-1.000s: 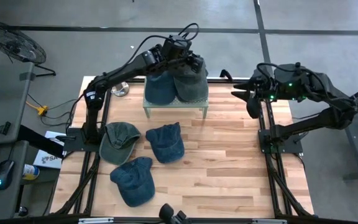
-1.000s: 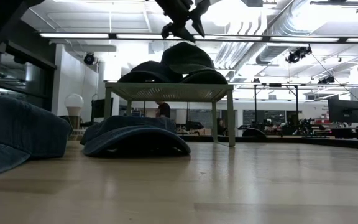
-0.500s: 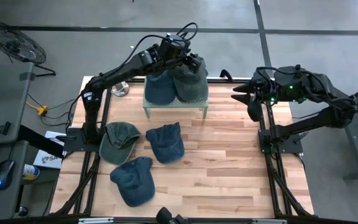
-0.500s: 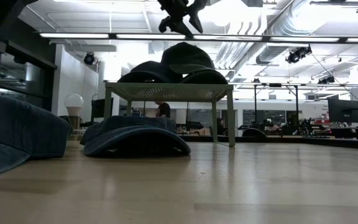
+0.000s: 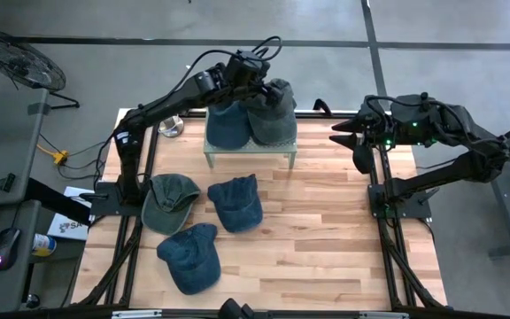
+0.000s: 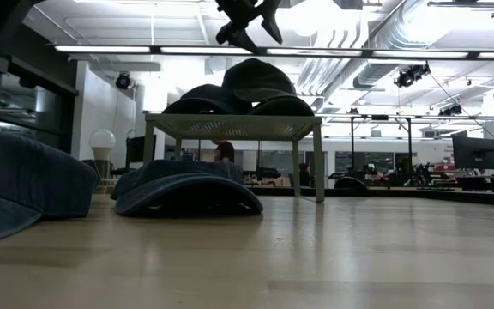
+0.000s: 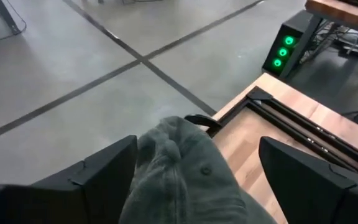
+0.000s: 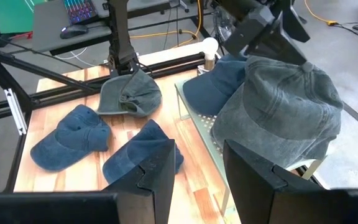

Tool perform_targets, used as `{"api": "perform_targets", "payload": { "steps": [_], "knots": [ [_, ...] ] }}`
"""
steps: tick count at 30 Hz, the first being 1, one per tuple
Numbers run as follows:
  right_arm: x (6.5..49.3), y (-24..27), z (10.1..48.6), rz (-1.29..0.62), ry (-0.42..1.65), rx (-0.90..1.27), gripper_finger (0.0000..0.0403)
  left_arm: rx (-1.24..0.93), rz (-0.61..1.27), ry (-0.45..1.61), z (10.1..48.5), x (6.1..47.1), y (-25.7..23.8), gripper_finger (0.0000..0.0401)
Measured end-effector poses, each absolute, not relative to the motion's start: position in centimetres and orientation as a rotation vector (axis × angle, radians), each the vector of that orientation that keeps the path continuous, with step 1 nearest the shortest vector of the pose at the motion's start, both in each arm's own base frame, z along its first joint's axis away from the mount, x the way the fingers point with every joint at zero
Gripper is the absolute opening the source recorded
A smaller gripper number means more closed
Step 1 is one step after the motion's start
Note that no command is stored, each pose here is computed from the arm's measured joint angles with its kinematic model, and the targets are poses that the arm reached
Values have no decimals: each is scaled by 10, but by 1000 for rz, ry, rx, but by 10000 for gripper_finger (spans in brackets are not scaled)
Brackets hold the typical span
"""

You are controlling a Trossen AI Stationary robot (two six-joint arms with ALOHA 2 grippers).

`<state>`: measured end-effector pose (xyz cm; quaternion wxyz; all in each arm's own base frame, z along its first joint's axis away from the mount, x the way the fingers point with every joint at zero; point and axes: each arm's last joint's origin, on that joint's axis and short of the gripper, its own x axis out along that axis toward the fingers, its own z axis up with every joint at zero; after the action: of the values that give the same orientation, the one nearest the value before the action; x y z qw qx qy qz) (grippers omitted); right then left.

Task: Pick & Place hat
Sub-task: Stack the top blue cap on the blue cap on the shelf

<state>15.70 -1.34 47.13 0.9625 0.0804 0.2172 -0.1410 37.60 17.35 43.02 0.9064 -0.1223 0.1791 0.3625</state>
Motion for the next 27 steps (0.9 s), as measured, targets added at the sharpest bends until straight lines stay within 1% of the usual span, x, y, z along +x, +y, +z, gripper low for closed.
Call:
{"api": "perform_targets", "payload": {
  "steps": [3, 14, 21, 25, 27],
  "knots": [
    [156, -13, 470, -285, 456, 163, 129, -247, 748, 373, 431, 375, 173, 339],
    [155, -13, 468, -284, 482, 169, 129, -216, 749, 359, 442, 366, 169, 339],
    [155, -13, 468, -285, 482, 170, 129, -175, 752, 356, 462, 344, 158, 339],
    [155, -13, 467, -285, 483, 171, 129, -173, 701, 434, 471, 323, 137, 339],
    [155, -13, 467, -288, 488, 179, 129, -169, 672, 505, 472, 313, 124, 339]
  ]
}}
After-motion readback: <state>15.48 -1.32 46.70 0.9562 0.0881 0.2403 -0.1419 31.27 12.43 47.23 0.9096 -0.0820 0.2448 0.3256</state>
